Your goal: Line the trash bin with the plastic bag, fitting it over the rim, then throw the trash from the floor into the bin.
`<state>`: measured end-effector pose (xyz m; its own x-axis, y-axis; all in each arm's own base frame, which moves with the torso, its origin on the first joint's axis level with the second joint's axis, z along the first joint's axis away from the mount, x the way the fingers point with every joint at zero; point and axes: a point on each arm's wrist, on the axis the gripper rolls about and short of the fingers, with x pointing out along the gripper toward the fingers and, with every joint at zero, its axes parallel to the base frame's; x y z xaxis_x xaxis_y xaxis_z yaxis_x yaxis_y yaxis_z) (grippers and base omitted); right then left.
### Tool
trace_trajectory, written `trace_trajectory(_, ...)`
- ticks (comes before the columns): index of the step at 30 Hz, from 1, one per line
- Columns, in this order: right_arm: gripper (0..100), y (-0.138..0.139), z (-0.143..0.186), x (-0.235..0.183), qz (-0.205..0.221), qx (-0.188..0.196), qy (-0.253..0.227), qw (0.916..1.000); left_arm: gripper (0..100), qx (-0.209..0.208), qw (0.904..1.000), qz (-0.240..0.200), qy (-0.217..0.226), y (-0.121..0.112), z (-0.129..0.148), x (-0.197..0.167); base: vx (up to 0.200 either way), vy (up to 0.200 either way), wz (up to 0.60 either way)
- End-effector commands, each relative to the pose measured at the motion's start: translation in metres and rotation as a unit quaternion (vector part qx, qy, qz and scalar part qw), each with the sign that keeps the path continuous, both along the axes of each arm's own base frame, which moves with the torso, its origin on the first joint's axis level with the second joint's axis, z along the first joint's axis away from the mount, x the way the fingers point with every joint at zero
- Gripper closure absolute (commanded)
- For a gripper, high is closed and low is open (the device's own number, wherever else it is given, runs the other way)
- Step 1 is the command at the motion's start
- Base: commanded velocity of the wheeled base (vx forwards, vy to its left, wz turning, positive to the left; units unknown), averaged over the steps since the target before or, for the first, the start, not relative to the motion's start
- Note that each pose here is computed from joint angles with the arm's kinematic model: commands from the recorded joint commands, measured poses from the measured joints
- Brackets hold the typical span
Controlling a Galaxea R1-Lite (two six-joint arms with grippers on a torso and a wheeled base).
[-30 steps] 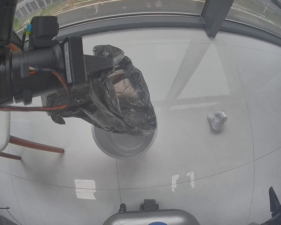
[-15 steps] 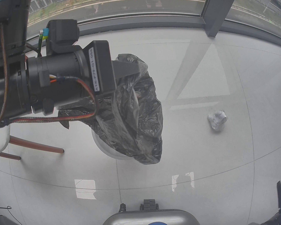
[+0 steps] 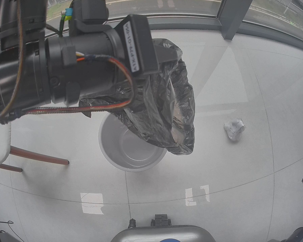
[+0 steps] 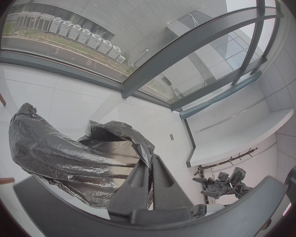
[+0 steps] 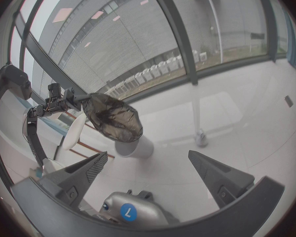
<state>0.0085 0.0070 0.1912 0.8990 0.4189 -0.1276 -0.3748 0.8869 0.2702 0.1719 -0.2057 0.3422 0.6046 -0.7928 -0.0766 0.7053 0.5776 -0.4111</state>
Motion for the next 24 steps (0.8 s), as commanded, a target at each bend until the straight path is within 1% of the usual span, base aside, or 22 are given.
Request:
trace_trajectory(1, 0, 0.022, 0.005, 0.073, 0.069, -0.006, 0.153, 0.9859, 100, -0.006, 0.9999, -0.008, -0.002, -0.014, 0.004, 0.007, 0.000, 0.000, 0.00)
trace_trajectory(8, 0, 0.046, -0.004, 0.155, 0.086, -0.001, 0.152, 0.9846, 100, -0.009, 0.9999, -0.008, -0.003, -0.014, 0.005, 0.007, 0.000, 0.000, 0.00)
trace_trajectory(10, 0, 0.054, -0.009, 0.172, 0.092, 0.002, 0.160, 0.9828, 100, -0.008, 0.9999, -0.008, -0.002, -0.014, 0.005, 0.007, 0.000, 0.000, 0.00)
trace_trajectory(12, 0, 0.062, -0.010, 0.190, 0.093, 0.018, 0.172, 0.9805, 100, -0.010, 0.9999, -0.007, -0.004, -0.014, 0.006, 0.007, 0.000, 0.000, 0.00)
trace_trajectory(13, 0, 0.063, -0.010, 0.191, 0.092, 0.020, 0.174, 0.9802, 100, -0.009, 0.9999, -0.007, -0.003, -0.014, 0.006, 0.007, 0.000, 0.000, 0.00)
trace_trajectory(14, 0, 0.069, -0.008, 0.203, 0.099, 0.035, 0.180, 0.9780, 100, -0.010, 0.9999, -0.007, -0.004, -0.014, 0.006, 0.007, 0.000, 0.000, 0.00)
trace_trajectory(15, 0, 0.073, -0.008, 0.209, 0.108, 0.040, 0.183, 0.9763, 100, -0.010, 0.9999, -0.007, -0.004, -0.014, 0.006, 0.007, 0.000, 0.000, 0.00)
trace_trajectory(17, 0, 0.076, -0.008, 0.214, 0.116, 0.044, 0.185, 0.9750, 100, -0.010, 0.9999, -0.007, -0.004, -0.014, 0.007, 0.007, 0.000, 0.000, 0.00)
trace_trajectory(19, 0, 0.084, -0.013, 0.231, 0.128, 0.047, 0.191, 0.9722, 100, -0.011, 0.9999, -0.006, -0.005, -0.013, 0.007, 0.007, 0.000, 0.000, 0.00)
trace_trajectory(22, 0, 0.092, -0.015, 0.246, 0.131, 0.054, 0.189, 0.9718, 100, -0.011, 0.9999, -0.006, -0.005, -0.013, 0.007, 0.007, 0.000, 0.000, 0.00)
trace_trajectory(24, 0, 0.099, -0.016, 0.263, 0.126, 0.084, 0.193, 0.9694, 100, -0.012, 0.9999, -0.007, -0.005, -0.013, 0.007, 0.007, 0.000, 0.000, 0.00)
